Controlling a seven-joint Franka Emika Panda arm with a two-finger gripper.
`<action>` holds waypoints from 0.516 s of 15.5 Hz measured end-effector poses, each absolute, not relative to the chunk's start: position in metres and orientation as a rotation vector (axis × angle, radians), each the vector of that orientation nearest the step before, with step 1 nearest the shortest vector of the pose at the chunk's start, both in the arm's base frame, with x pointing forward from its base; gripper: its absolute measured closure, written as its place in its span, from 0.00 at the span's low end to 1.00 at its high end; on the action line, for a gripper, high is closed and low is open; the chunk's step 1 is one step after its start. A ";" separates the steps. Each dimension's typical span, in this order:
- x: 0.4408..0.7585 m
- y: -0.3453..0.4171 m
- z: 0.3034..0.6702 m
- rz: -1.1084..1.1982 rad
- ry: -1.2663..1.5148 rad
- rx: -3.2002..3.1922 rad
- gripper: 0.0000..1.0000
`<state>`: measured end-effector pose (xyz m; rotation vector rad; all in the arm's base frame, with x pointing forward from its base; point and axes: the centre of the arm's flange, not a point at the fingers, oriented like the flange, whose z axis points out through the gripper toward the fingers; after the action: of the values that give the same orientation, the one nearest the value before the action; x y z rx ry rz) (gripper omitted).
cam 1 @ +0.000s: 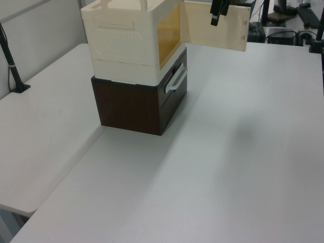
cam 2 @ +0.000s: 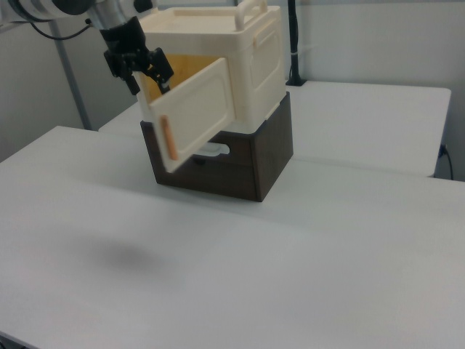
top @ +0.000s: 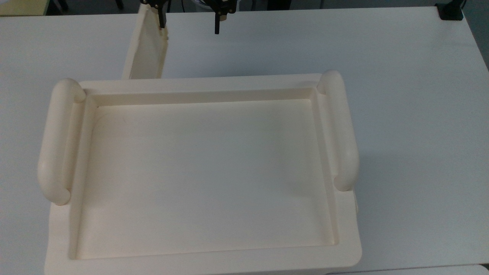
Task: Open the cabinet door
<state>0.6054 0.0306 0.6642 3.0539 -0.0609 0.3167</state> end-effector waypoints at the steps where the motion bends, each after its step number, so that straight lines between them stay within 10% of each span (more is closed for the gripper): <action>1: 0.605 0.027 0.663 0.308 -0.063 3.053 0.00; 8: 0.602 0.038 0.597 0.072 -0.025 3.056 0.00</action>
<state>0.6020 0.0381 0.5974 3.0560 -0.0248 0.0721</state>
